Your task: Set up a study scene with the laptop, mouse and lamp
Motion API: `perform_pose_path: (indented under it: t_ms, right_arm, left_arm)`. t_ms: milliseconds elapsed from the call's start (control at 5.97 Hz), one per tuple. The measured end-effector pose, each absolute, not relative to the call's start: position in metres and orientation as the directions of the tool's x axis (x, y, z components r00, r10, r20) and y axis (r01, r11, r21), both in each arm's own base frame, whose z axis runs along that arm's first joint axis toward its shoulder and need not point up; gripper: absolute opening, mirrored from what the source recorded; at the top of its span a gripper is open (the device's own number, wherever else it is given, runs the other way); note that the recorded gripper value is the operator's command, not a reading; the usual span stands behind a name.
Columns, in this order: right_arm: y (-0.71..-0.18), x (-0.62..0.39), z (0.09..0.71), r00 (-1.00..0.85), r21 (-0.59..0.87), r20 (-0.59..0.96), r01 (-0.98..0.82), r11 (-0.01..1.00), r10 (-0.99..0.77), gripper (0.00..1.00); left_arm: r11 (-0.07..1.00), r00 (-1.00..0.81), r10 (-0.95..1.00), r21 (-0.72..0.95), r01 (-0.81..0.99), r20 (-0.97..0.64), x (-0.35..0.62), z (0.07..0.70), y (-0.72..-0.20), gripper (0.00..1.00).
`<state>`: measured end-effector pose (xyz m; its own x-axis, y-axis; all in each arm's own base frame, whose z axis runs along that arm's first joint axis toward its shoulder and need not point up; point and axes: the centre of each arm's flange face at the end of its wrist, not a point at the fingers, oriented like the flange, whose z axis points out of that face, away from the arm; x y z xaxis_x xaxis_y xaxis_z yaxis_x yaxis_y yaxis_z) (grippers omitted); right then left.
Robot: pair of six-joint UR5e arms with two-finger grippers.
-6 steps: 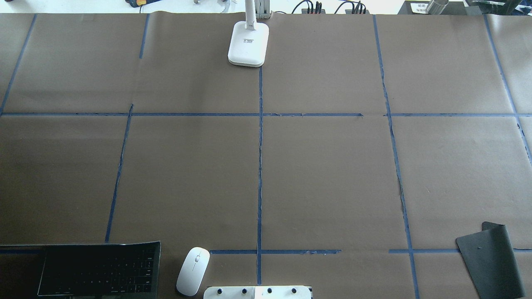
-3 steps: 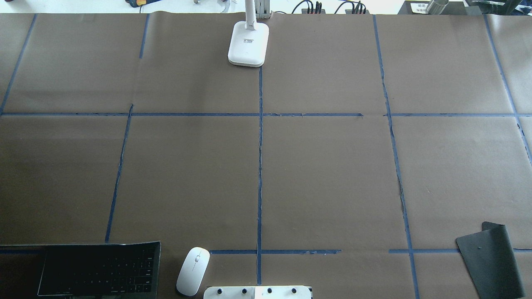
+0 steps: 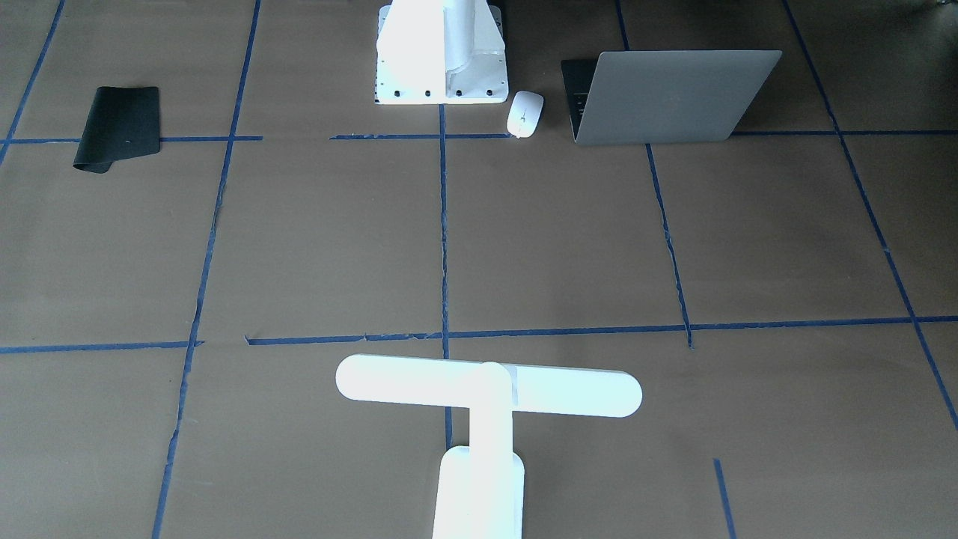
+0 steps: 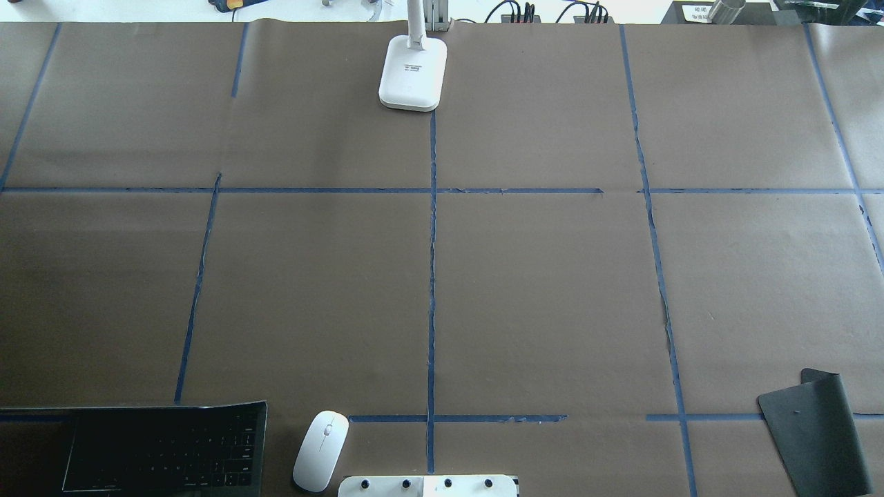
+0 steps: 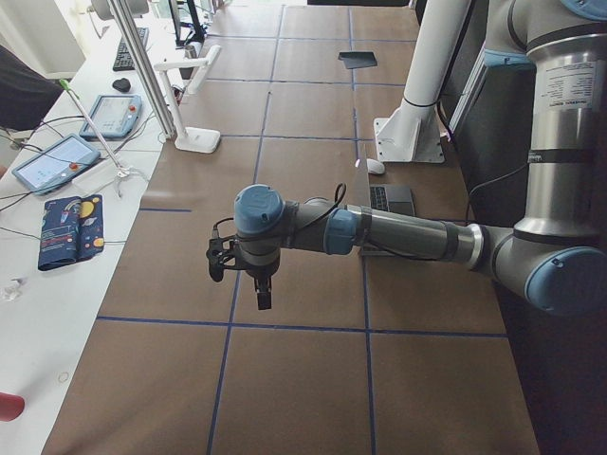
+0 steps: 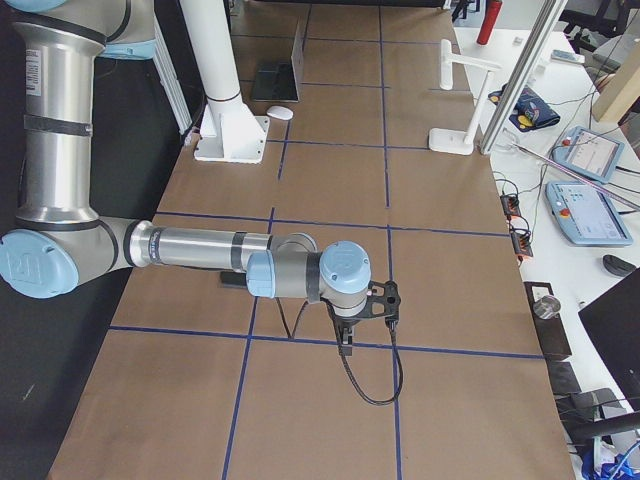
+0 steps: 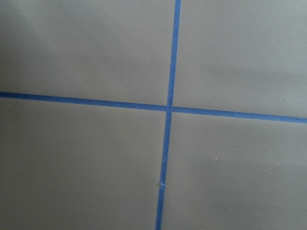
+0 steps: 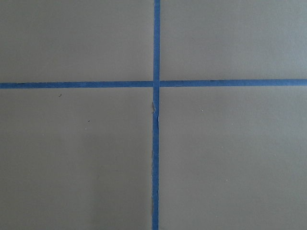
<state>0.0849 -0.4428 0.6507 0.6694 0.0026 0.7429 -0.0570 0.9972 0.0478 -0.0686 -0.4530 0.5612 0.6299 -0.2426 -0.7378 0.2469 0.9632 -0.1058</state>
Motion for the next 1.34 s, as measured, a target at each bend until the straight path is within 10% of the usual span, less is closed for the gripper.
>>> perform_pose_path:
  t_ms: [1340]
  right_arm:
    - [-0.439,0.085,0.646,0.670,0.057,0.743,-0.056,0.997,-0.005,1.00]
  left_arm:
    - [0.579,0.327,-0.813,-0.603,0.549,-0.482,0.122,0.333,-0.321,1.00]
